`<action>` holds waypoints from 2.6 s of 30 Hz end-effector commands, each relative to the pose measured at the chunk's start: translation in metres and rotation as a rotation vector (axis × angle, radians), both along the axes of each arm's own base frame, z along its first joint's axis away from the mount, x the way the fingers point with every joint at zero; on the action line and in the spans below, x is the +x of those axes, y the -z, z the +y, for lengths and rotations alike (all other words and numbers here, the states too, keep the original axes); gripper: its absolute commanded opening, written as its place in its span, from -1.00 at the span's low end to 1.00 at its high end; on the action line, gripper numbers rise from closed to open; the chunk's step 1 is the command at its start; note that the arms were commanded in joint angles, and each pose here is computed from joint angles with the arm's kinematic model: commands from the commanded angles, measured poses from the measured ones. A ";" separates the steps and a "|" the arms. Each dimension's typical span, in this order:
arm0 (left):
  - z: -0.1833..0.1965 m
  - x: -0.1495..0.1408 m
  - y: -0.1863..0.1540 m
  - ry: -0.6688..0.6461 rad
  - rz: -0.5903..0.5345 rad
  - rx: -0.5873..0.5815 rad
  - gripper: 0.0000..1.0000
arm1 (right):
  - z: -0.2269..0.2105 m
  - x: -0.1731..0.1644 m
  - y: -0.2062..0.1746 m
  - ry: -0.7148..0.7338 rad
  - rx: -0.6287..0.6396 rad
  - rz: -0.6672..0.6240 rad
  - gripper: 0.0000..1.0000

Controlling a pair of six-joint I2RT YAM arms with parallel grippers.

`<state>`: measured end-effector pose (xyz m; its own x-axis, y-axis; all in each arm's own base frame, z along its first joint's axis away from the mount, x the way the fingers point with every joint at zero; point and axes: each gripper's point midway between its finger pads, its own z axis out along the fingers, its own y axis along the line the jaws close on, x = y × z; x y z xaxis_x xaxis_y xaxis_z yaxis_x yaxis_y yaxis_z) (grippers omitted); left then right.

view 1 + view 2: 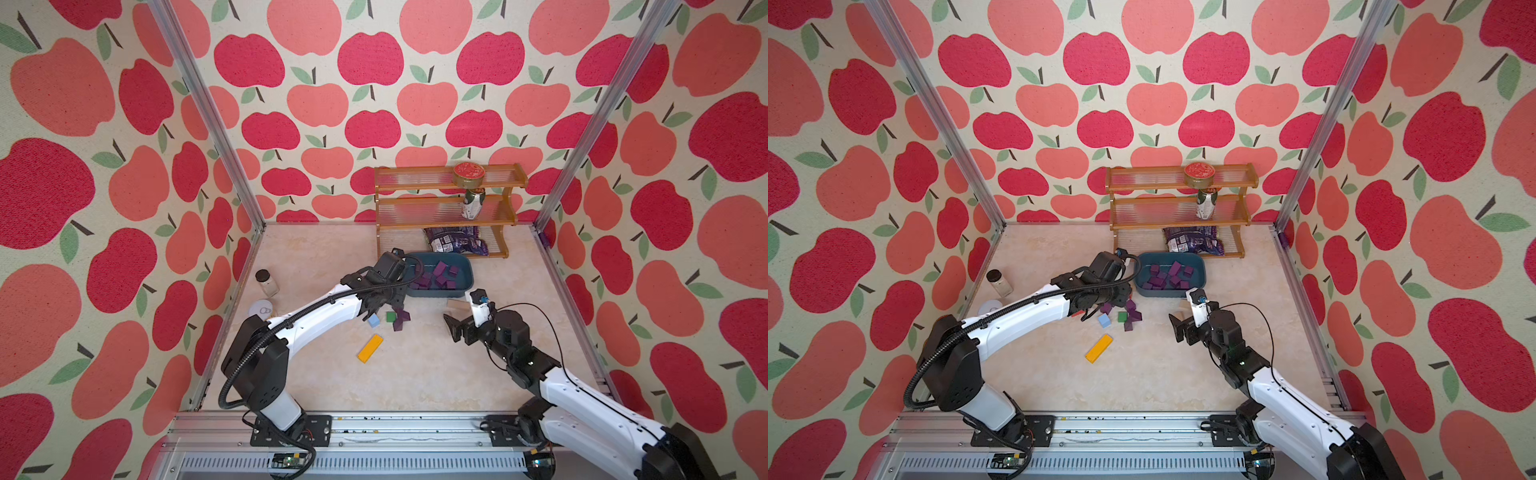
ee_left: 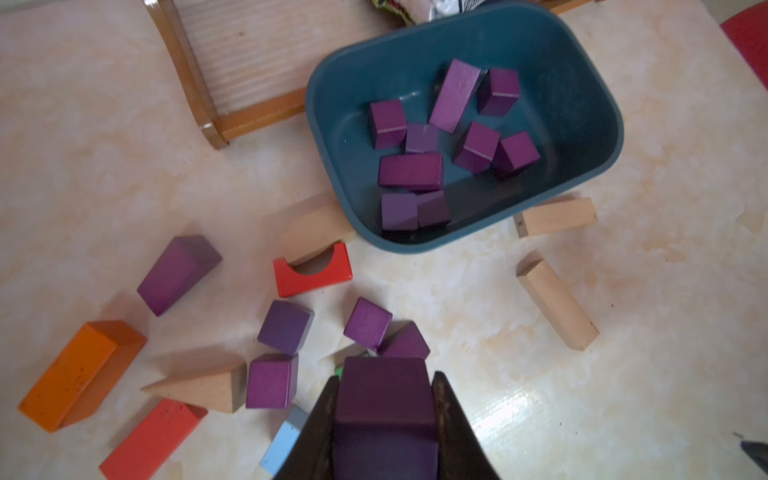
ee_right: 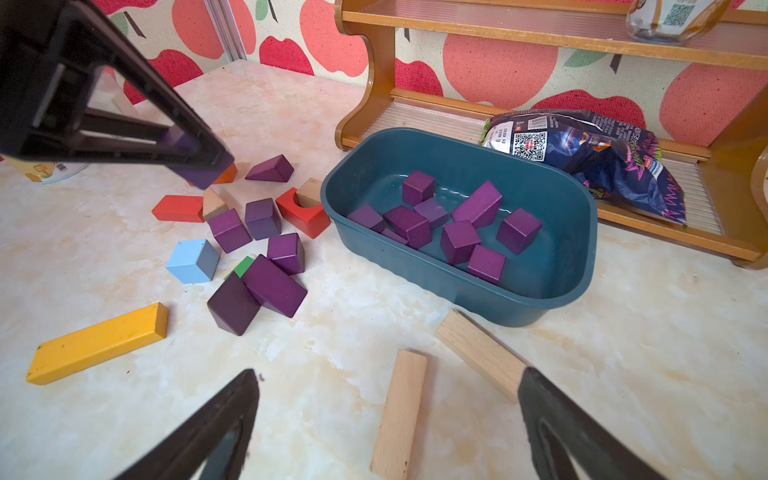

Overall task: Pick purple bricks into the storage bin
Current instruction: Place the building block in the storage box.

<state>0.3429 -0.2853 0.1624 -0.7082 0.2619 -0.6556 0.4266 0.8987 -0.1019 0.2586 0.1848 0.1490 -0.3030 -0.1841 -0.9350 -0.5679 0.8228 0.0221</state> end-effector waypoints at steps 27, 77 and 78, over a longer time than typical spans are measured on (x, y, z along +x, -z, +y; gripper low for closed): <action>-0.060 0.147 0.036 0.039 -0.036 -0.029 -0.43 | -0.001 0.000 0.006 0.012 -0.002 0.010 0.99; 0.061 -0.038 -0.045 0.095 -0.417 -0.105 0.99 | 0.026 0.000 0.027 -0.119 -0.008 0.113 0.99; 0.066 -0.041 -0.045 0.089 -0.431 -0.114 0.99 | 0.025 0.001 0.027 -0.115 -0.016 0.120 0.99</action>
<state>0.3030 -0.2266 0.1946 -0.4013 0.2637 -0.8772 0.5399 0.8417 0.0060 0.2548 0.2078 0.1133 -0.4035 -0.2118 -0.8901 -0.6417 0.7590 0.1103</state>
